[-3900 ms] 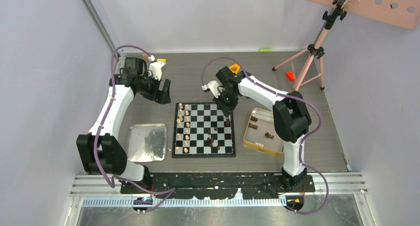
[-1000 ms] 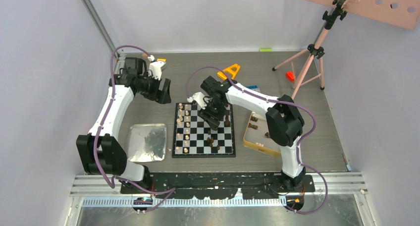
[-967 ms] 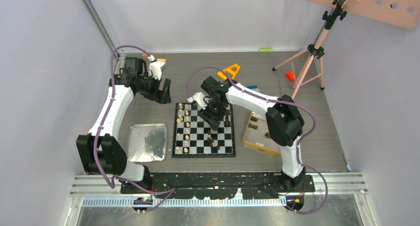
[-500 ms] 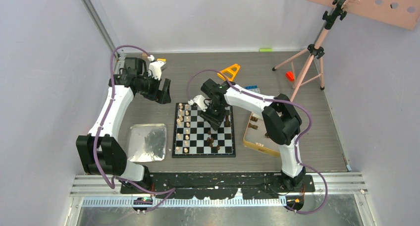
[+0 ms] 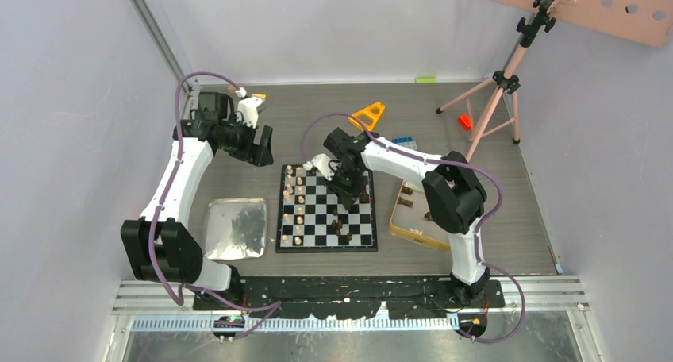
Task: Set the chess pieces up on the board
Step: Move the chess piece to the chessboard.
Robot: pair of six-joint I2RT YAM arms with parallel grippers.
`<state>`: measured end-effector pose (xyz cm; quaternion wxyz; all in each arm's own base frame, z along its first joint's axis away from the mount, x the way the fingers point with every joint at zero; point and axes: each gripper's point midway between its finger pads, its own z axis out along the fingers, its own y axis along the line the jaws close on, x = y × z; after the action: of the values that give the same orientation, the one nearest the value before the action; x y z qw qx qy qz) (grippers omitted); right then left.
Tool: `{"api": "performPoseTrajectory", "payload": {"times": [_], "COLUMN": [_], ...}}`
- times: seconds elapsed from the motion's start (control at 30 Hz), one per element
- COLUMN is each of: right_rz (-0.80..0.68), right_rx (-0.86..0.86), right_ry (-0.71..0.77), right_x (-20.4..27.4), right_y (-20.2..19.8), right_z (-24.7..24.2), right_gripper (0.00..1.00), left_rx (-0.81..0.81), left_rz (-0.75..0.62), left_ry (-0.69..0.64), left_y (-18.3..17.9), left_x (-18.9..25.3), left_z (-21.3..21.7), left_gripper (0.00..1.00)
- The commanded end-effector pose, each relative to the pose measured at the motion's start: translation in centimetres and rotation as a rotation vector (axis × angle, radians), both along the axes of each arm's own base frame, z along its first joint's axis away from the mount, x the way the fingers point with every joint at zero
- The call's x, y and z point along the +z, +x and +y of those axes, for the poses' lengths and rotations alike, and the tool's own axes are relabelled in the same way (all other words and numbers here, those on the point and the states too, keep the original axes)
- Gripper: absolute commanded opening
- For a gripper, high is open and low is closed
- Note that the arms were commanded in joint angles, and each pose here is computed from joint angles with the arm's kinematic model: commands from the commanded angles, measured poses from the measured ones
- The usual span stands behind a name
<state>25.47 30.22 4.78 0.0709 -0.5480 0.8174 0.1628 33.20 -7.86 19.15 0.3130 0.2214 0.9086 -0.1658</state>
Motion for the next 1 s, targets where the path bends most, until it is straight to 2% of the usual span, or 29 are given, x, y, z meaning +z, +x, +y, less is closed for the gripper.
{"api": "performPoseTrajectory", "payload": {"times": [0.0, 0.4, 0.53, 0.6, 0.7, 0.8, 0.97], "right_rz": [-0.032, -0.069, -0.077, -0.088, -0.094, -0.104, -0.101], "right_rx": [0.018, 0.024, 0.021, 0.018, 0.01, -0.001, 0.0], "right_ry": [-0.034, -0.073, -0.073, -0.066, -0.038, 0.005, 0.069], "right_x": [0.7, 0.5, 0.5, 0.7, 1.5, 3.0, 5.0], "right_y": [-0.5, -0.3, -0.2, 0.0, 0.0, -0.3, -1.6], "right_z": [-1.5, -2.6, -2.6, -2.4, -2.1, -1.7, -1.2], "right_gripper": [0.02, 0.02, 0.05, 0.12, 0.33, 0.46, 0.56], "left_rx": [-0.006, -0.005, -0.004, -0.002, -0.002, -0.004, -0.001], "left_rz": [-0.078, -0.07, -0.066, -0.069, -0.075, -0.08, -0.084], "left_ry": [0.002, -0.005, -0.007, -0.006, -0.002, 0.0, 0.002], "left_y": [0.3, 0.4, 0.4, 0.4, 0.3, 0.2, 0.2], "left_x": [1.9, 1.8, 1.8, 1.9, 2.0, 2.1, 2.2], "left_z": [0.2, 0.0, 0.0, 0.1, 0.1, 0.1, 0.2], "left_gripper": [0.82, 0.82, 0.82, 0.82, 0.82, 0.82, 0.83]}}
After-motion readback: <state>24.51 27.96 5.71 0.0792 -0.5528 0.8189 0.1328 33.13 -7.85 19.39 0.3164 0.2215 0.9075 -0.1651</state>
